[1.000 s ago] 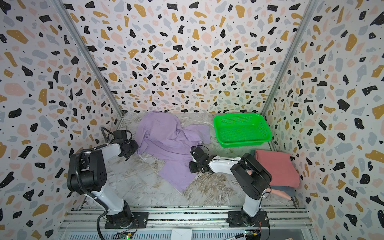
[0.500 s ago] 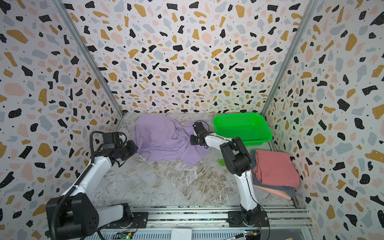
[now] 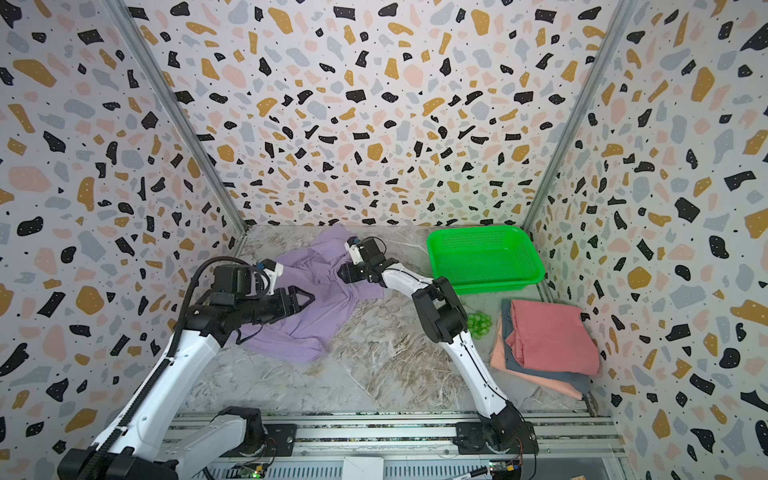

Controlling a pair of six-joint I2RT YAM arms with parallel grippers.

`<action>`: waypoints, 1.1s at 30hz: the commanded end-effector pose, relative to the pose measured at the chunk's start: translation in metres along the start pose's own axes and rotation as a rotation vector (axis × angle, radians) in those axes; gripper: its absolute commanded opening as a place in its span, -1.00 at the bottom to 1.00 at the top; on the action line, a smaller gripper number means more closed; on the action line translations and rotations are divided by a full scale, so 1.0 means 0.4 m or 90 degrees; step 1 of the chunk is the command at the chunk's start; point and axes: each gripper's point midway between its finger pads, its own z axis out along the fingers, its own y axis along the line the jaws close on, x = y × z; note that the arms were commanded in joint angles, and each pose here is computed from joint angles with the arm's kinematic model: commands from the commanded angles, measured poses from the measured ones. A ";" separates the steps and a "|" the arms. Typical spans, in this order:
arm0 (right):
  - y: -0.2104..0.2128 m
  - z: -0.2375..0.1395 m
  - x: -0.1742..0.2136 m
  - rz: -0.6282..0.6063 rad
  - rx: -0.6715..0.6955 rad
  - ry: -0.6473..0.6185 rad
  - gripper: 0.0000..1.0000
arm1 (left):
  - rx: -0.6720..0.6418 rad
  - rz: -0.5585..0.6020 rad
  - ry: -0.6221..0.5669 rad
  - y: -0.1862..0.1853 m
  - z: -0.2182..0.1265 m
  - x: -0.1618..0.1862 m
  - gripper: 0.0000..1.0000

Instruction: Fold and stack the t-shirts

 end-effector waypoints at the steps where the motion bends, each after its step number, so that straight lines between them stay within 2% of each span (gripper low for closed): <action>1: -0.011 -0.246 -0.205 -0.004 0.025 -0.145 0.31 | -0.095 0.029 -0.051 0.062 0.034 -0.092 0.64; 4: 0.002 -0.349 -0.156 0.002 0.046 -0.128 0.37 | -0.225 0.026 -0.062 0.176 0.084 -0.150 0.67; 9: 0.023 -0.495 -0.016 0.050 0.076 -0.096 0.38 | -0.328 -0.027 -0.022 0.329 0.179 -0.166 0.66; 11: 0.024 -0.568 0.021 0.074 0.101 -0.106 0.38 | -0.351 -0.059 -0.012 0.375 0.208 -0.143 0.70; 15: 0.033 -0.711 0.029 0.078 0.148 -0.148 0.45 | -0.397 -0.120 -0.027 0.445 0.218 -0.076 0.81; 21: 0.013 -0.852 0.044 0.072 0.184 -0.181 0.36 | -0.375 -0.204 0.016 0.468 0.257 0.071 0.80; 23: 0.004 -0.868 0.053 0.069 0.177 -0.183 0.35 | -0.370 -0.216 0.028 0.441 0.280 0.106 0.80; 25: 0.004 -0.874 0.061 0.067 0.156 -0.177 0.32 | -0.341 -0.227 0.041 0.376 0.321 0.137 0.80; 29: 0.024 -0.882 0.078 0.048 0.124 -0.167 0.32 | -0.179 -0.247 0.058 0.115 0.458 0.149 0.79; 32: 0.026 -0.905 0.092 0.039 0.118 -0.174 0.32 | -0.049 -0.249 0.019 -0.118 0.531 0.070 0.79; 33: 0.028 -0.913 0.097 0.034 0.112 -0.177 0.32 | -0.036 -0.246 0.004 -0.164 0.536 0.038 0.78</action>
